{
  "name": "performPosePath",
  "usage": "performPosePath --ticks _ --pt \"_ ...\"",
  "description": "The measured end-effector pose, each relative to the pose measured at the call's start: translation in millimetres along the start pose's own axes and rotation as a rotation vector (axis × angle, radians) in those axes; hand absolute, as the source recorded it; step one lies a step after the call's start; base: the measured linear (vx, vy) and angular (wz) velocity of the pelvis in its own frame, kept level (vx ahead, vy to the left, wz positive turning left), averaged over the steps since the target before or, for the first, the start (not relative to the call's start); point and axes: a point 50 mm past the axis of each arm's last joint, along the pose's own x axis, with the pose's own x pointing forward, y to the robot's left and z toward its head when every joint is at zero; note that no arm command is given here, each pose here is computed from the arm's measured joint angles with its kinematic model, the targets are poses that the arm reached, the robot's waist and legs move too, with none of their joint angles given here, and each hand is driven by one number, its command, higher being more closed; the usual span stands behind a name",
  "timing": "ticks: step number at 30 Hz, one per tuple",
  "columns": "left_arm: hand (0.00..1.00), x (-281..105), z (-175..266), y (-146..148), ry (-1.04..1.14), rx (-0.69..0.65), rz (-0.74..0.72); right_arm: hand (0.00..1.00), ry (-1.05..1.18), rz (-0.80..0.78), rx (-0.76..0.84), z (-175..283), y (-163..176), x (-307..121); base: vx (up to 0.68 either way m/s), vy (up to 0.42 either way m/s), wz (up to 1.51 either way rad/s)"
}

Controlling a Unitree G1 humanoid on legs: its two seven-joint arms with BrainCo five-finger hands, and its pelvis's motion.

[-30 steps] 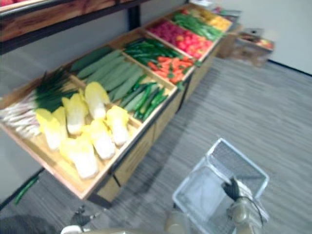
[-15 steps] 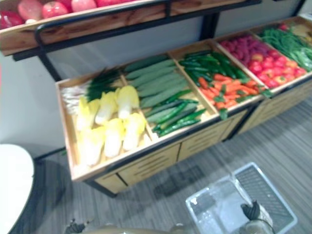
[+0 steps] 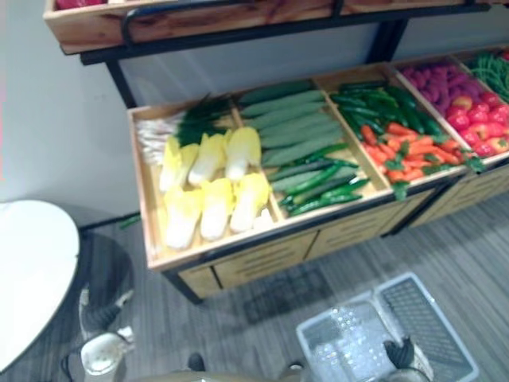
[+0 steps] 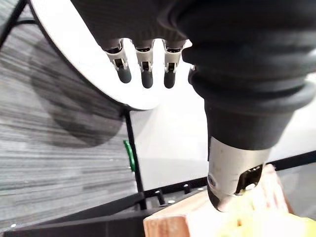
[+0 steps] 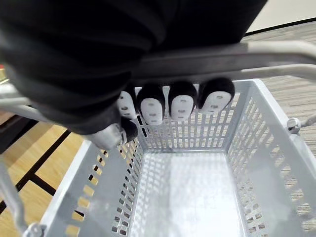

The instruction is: Pick vegetable in the basket

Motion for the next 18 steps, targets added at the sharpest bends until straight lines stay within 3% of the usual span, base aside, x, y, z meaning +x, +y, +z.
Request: performPosePath --ticks 18 --pt "0.00 11.6 49.9 -18.1 -0.236 0.064 -0.009 1.00 -0.118 0.103 -0.125 22.5 22.6 -1.1 0.05 -0.006 -0.12"
